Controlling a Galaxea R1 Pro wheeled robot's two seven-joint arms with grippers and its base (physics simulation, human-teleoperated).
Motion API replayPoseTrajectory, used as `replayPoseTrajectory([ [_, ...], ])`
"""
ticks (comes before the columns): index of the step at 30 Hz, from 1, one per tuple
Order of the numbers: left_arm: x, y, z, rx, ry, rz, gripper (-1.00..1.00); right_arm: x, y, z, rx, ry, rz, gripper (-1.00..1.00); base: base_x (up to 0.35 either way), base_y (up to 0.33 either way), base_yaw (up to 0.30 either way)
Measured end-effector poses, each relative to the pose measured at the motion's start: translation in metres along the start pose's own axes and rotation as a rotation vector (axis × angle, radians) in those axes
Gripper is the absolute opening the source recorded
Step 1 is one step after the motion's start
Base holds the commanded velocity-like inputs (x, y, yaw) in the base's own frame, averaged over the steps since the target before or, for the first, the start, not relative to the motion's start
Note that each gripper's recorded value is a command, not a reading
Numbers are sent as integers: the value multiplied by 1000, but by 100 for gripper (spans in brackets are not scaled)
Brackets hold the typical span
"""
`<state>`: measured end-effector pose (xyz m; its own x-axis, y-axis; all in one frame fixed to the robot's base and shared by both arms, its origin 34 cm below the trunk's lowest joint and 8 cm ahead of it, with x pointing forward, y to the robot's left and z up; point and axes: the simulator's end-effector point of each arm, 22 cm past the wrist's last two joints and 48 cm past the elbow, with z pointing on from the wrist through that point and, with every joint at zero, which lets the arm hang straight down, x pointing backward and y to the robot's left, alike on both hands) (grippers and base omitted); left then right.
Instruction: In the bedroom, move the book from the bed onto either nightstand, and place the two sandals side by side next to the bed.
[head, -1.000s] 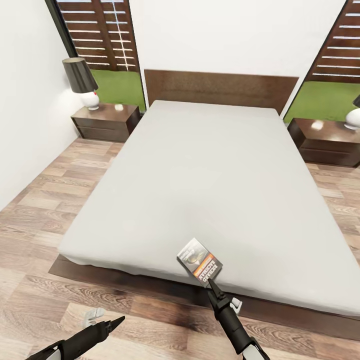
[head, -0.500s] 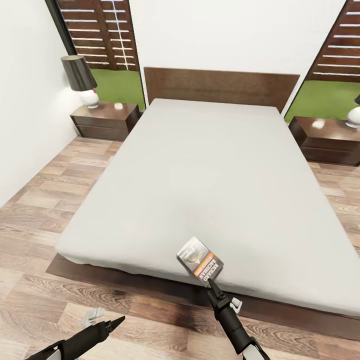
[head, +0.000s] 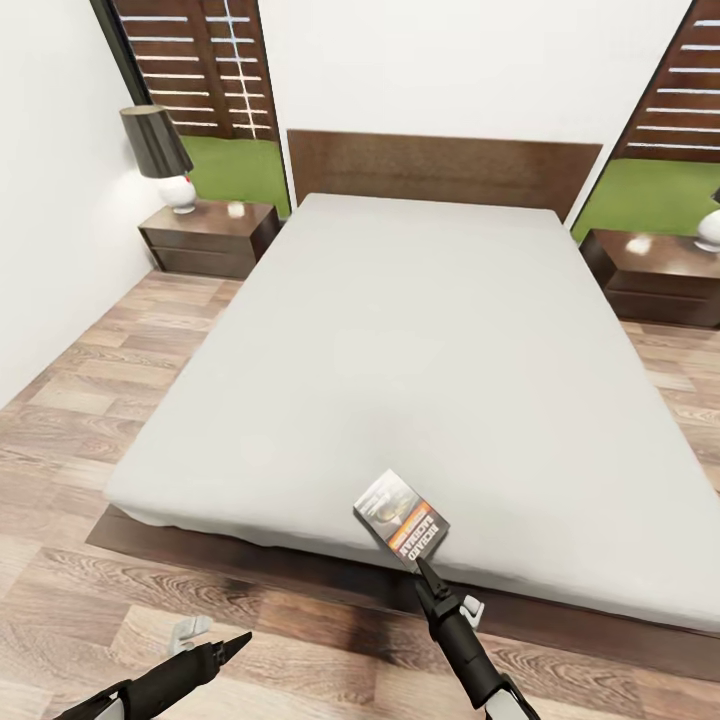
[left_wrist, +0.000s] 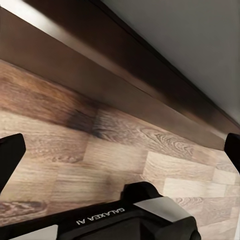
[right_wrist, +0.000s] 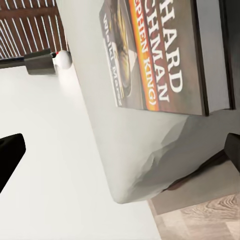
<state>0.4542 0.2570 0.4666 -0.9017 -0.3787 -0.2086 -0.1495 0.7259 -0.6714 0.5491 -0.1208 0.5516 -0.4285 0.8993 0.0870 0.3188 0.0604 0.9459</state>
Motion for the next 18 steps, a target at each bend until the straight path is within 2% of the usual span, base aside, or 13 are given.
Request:
replayPoseTrajectory([
  [18,9,20,22,2,0,0,100,-2,-30,9,-2,0,0,100,0,0,0],
])
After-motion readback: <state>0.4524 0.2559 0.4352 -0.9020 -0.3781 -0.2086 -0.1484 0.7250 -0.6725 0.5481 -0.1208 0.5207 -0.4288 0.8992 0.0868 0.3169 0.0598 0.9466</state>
